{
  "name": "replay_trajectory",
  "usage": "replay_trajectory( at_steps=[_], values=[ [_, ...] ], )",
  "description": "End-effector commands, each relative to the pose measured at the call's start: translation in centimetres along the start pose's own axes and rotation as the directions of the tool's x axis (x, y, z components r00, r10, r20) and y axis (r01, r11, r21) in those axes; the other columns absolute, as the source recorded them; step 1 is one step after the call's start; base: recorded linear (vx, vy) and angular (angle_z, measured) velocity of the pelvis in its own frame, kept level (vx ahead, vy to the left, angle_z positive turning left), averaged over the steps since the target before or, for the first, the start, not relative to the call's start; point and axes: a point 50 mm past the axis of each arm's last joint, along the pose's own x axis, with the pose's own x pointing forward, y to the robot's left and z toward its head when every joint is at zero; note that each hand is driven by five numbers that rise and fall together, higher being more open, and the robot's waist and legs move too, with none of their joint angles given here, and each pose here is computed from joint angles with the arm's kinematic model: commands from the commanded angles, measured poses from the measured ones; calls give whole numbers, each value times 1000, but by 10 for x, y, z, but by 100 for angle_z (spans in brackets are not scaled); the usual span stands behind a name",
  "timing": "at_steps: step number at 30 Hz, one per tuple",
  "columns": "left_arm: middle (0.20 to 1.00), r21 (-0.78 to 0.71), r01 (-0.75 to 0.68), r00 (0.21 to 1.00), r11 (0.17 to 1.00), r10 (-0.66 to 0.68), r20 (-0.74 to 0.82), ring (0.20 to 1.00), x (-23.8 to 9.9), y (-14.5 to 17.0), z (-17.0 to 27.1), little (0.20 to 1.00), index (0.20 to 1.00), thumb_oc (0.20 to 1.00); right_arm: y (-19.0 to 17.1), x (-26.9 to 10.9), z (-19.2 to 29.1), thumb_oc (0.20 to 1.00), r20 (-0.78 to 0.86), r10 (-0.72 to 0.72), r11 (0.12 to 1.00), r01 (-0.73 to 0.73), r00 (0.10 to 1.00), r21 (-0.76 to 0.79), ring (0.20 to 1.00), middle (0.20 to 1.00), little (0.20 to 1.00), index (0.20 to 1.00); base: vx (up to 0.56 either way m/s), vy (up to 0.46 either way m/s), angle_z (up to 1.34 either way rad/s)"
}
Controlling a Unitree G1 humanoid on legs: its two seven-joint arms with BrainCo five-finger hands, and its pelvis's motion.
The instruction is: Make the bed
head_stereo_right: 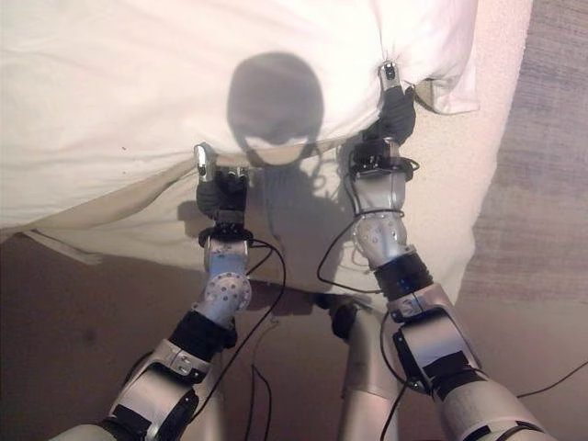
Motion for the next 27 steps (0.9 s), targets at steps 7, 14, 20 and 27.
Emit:
replay_trajectory(
  at_steps=[7,14,20,27],
  values=[
    [1000,13,130,981,991,-127,-144,1000,-6,-31,-39,1000,1000,1000,44,4,29,200,156,210,976,-217,965,30,200,200,200,200,7,0,-1],
    [1000,-18,180,977,983,-181,-113,1000,-1,-51,-37,1000,1000,1000,38,2,30,200,151,201,978,-206,968,20,200,200,200,200,7,0,-2],
    [1000,-41,251,965,967,-254,-69,1000,4,-78,-31,1000,1000,1000,27,-8,21,200,116,163,985,-167,980,29,200,200,200,200,0,0,0],
    [1000,-47,298,954,953,-299,-16,1000,8,-96,-20,1000,1000,1000,18,-20,13,200,80,136,990,-139,987,31,200,200,200,200,0,0,0]
  ],
)
